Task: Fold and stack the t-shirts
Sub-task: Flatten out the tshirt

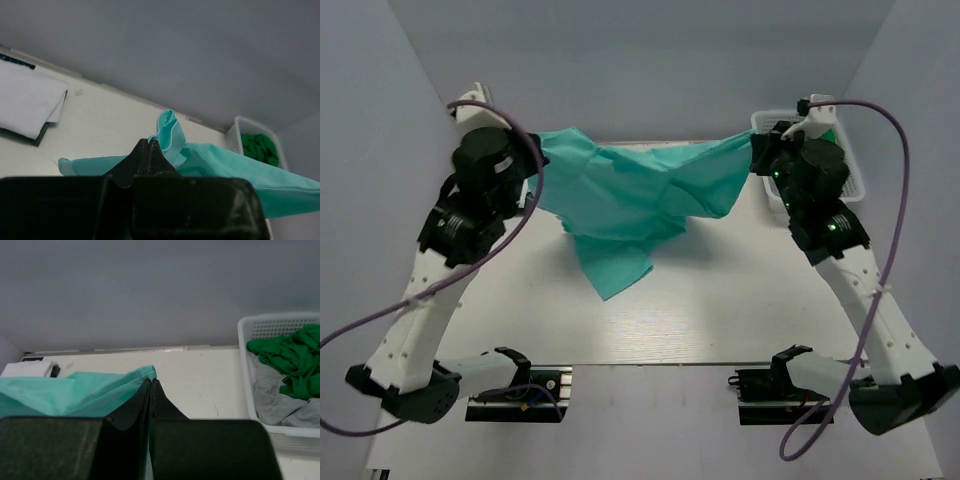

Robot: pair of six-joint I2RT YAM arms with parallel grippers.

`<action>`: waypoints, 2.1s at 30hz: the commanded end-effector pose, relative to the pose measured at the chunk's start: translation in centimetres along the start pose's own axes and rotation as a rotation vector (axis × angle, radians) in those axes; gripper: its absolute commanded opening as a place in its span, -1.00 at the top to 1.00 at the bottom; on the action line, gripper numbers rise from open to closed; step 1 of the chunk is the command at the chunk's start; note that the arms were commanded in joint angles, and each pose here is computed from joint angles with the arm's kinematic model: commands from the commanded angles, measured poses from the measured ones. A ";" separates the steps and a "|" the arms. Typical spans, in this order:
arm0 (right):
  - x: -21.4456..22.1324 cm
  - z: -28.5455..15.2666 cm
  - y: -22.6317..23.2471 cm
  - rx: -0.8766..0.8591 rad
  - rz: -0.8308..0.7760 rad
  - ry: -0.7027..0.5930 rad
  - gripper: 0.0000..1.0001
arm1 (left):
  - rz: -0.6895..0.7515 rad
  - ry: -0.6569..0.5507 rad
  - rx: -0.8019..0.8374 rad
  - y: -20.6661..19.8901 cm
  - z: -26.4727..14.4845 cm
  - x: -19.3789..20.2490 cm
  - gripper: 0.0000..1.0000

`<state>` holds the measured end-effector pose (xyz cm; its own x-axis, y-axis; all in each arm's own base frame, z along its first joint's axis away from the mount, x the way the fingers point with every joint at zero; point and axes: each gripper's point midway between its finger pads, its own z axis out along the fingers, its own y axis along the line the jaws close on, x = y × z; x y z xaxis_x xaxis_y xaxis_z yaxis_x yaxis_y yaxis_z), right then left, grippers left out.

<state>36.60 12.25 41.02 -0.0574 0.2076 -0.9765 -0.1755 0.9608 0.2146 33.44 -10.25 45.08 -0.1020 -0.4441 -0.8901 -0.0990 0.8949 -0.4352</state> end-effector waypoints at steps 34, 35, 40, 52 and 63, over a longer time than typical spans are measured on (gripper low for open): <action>-13.6 -11.3 -0.5 -0.008 0.014 -0.278 1.00 | 0.003 -0.359 0.308 -3.7 -9.6 -14.1 1.00; -12.0 -9.8 -1.2 0.036 0.022 -0.242 1.00 | 0.024 -0.327 0.262 -3.5 -7.2 -12.3 1.00; -2.0 -1.7 -3.7 0.200 0.000 -0.039 1.00 | 0.173 -0.140 -0.022 -1.4 5.2 -1.5 1.00; 22.0 12.9 -8.8 0.363 -0.135 0.533 1.00 | 0.389 0.416 -0.440 11.3 25.2 24.1 1.00; 21.7 12.2 -6.7 0.282 -0.131 0.633 -0.81 | 0.324 0.425 -0.327 8.9 25.0 20.3 -1.00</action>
<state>49.75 11.62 12.29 -0.7012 -0.0087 -0.7129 0.0720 0.9940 -0.0829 56.22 -8.57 10.18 -0.6789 -0.1668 -0.7151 -0.3443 0.9325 0.1094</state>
